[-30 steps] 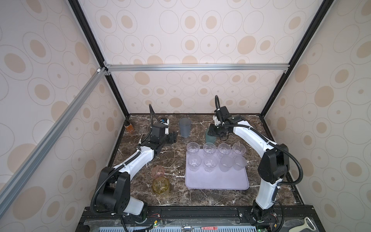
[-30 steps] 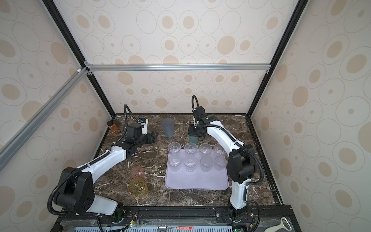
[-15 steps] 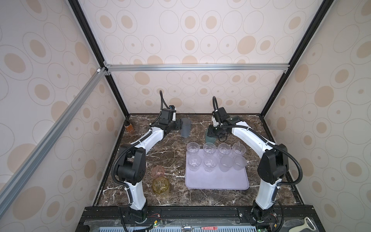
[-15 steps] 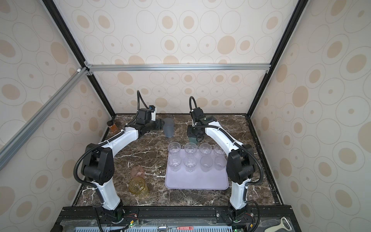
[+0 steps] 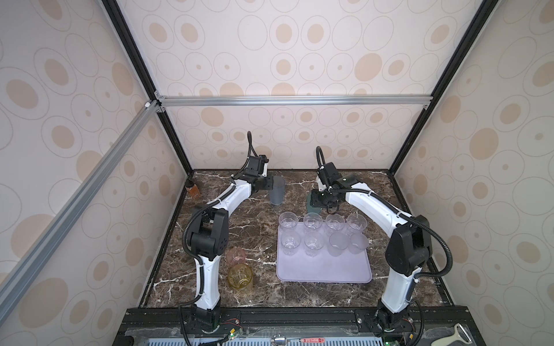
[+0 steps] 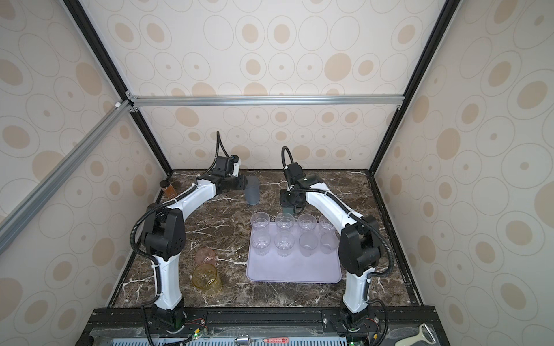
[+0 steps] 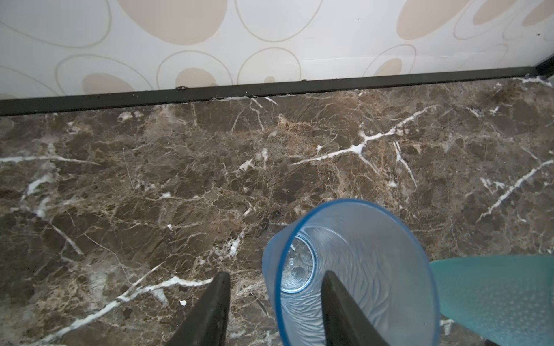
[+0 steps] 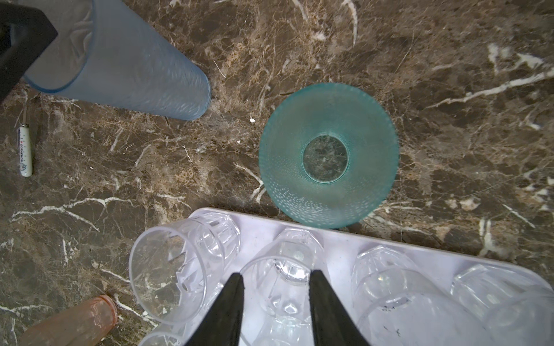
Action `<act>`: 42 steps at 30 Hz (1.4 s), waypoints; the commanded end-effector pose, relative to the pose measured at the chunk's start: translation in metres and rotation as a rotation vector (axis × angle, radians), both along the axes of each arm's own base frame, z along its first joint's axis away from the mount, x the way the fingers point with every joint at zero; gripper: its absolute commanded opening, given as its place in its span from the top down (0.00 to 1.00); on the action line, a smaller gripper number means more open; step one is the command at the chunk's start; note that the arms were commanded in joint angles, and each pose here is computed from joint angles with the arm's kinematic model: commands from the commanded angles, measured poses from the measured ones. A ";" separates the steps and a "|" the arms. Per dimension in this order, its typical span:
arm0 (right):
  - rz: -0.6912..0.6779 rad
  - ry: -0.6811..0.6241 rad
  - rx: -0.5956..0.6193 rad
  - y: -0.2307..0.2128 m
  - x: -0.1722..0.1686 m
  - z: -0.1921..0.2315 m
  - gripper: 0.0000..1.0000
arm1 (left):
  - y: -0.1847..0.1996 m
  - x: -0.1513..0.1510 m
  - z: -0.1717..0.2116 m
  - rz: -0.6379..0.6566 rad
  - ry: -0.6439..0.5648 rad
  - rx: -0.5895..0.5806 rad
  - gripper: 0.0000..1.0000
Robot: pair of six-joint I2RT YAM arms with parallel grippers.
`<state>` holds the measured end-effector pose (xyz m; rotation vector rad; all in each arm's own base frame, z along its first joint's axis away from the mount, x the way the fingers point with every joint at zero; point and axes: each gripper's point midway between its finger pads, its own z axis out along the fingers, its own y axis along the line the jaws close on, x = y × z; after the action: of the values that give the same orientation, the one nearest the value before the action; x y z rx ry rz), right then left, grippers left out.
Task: Place the glasses into the tray
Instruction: 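Lift the blue glass toward the right gripper while the right gripper reaches for it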
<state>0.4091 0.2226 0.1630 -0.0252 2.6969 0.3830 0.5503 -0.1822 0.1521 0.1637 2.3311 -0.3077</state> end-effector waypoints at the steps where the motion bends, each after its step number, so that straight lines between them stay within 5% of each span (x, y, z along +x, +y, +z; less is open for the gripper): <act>1: 0.009 -0.017 -0.011 -0.002 -0.008 0.010 0.61 | 0.000 0.007 0.006 -0.012 -0.003 0.033 0.54; 12: 0.017 -0.030 -0.013 0.002 -0.011 0.015 0.59 | -0.011 0.011 -0.003 -0.031 0.019 0.034 0.82; 26: 0.051 -0.079 -0.003 0.023 -0.014 0.039 0.53 | -0.007 -0.001 0.041 -0.007 -0.053 -0.010 0.99; 42: 0.084 -0.413 0.001 0.082 -0.034 0.131 0.46 | -0.024 -0.097 0.120 0.085 -0.261 -0.211 1.00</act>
<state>0.3721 0.3061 0.2563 -0.2434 2.4116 0.3704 0.4571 -0.2073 0.2504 0.0940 2.1119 -0.4267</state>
